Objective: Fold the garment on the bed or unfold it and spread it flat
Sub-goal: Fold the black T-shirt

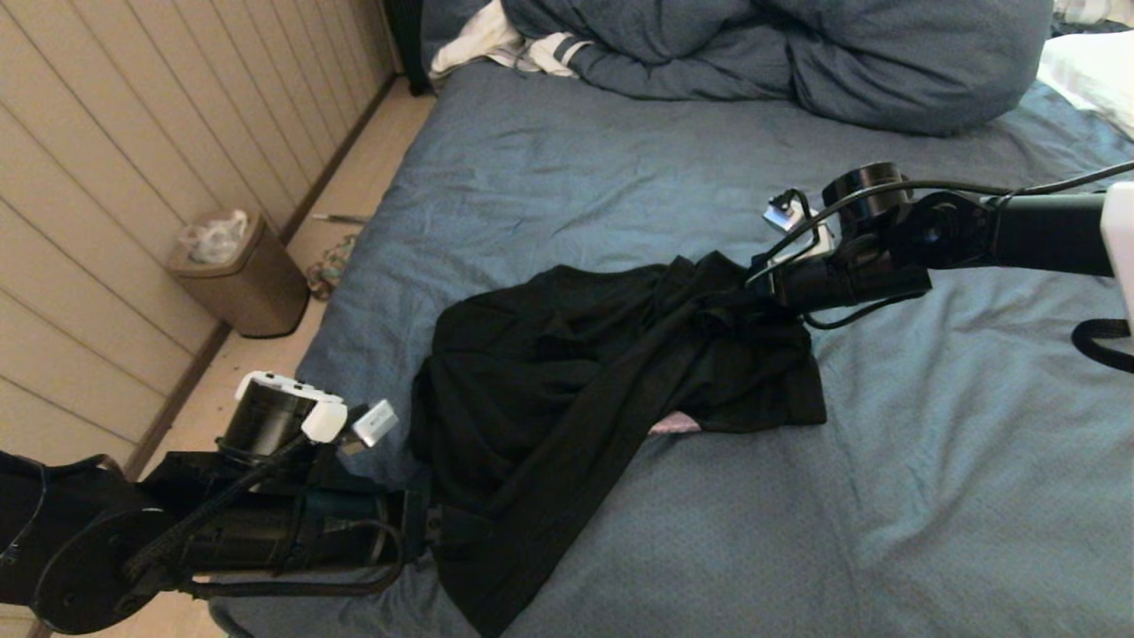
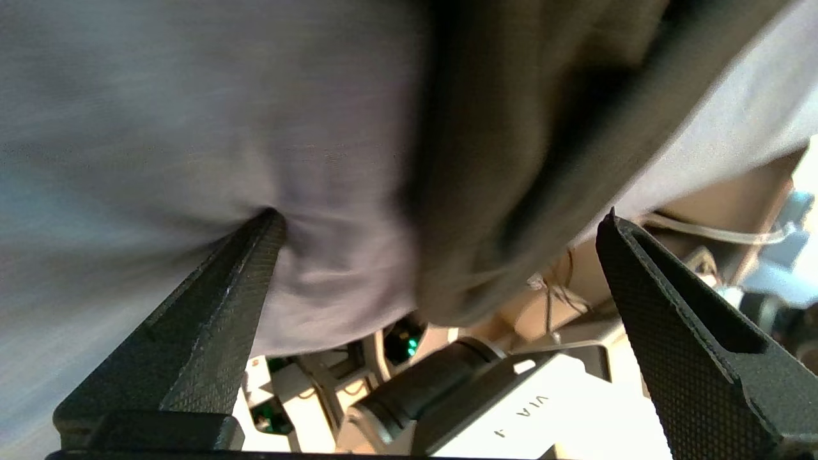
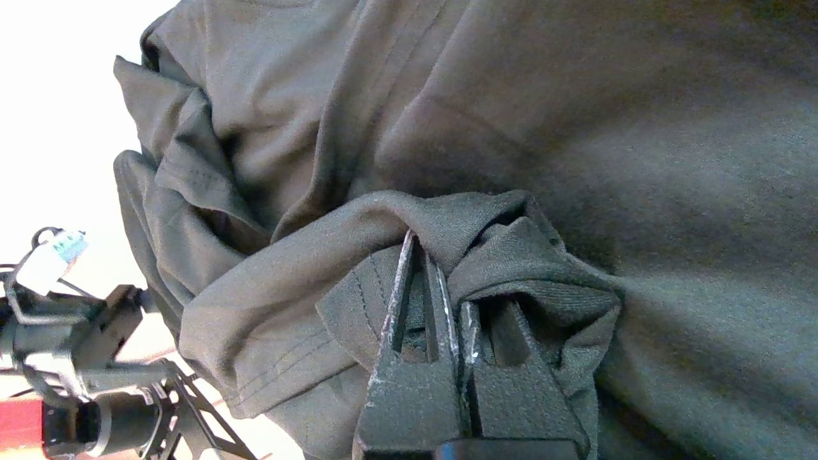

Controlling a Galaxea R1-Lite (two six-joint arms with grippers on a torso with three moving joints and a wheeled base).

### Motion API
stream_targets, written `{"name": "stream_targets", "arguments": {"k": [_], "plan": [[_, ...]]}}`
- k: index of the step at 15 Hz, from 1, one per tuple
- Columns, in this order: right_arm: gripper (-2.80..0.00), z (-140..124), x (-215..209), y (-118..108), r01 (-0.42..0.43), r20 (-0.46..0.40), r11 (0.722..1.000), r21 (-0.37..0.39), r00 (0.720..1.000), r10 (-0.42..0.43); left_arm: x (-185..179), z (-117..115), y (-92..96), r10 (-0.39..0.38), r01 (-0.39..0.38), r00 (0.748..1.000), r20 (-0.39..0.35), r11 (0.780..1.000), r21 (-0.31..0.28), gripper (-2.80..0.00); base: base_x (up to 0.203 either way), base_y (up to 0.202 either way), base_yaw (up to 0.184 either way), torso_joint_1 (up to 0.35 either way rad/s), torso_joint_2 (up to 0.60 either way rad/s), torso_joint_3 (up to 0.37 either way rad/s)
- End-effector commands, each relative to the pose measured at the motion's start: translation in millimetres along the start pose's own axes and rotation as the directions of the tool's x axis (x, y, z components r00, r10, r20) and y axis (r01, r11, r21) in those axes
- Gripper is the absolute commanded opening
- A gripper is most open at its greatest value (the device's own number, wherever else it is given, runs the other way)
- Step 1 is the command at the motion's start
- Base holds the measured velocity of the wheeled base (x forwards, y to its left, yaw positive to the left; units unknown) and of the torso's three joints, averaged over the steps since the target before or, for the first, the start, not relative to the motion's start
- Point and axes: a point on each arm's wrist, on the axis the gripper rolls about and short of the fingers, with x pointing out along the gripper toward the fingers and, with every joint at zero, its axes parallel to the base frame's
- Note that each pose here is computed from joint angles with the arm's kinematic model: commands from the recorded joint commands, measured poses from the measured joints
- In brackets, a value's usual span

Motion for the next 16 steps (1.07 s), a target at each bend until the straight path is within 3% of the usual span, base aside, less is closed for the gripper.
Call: {"name": "stream_targets", "arguments": {"k": [1, 6, 7, 16], "plan": [[-2.8, -1.7, 0.6, -0.5, -0.003, -0.008, 1.0, 0.007, 1.0, 0.003, 13.5, -0.2, -12.2, -0.034, 0.034, 0.999, -0.034, 0.999, 0.023, 0.0, 0.0, 0.0, 0.0, 0.0, 0.0, 0.0], [-2.8, -1.7, -0.1, -0.6, -0.002, -0.007, 1.0, 0.008, 1.0, 0.002, 16.8, -1.8, -20.5, -0.036, 0.038, 0.999, -0.038, 0.999, 0.036, 0.0, 0.0, 0.0, 0.0, 0.0, 0.0, 0.0], [-2.8, -2.8, 1.2, -1.3, -0.003, -0.011, 1.0, 0.01, 1.0, 0.003, 15.3, -3.6, -21.8, -0.038, 0.04, 0.998, -0.04, 0.999, 0.037, -2.8, 0.0, 0.0, 0.0, 0.0, 0.0, 0.0], [-2.8, -4.1, -0.9, -0.4, -0.001, -0.014, 1.0, 0.016, 1.0, 0.001, -16.4, -17.7, -38.7, -0.1, 0.1, 0.995, -0.003, 0.991, 0.09, -2.8, 0.0, 0.0, 0.0, 0.0, 0.0, 0.0]]}}
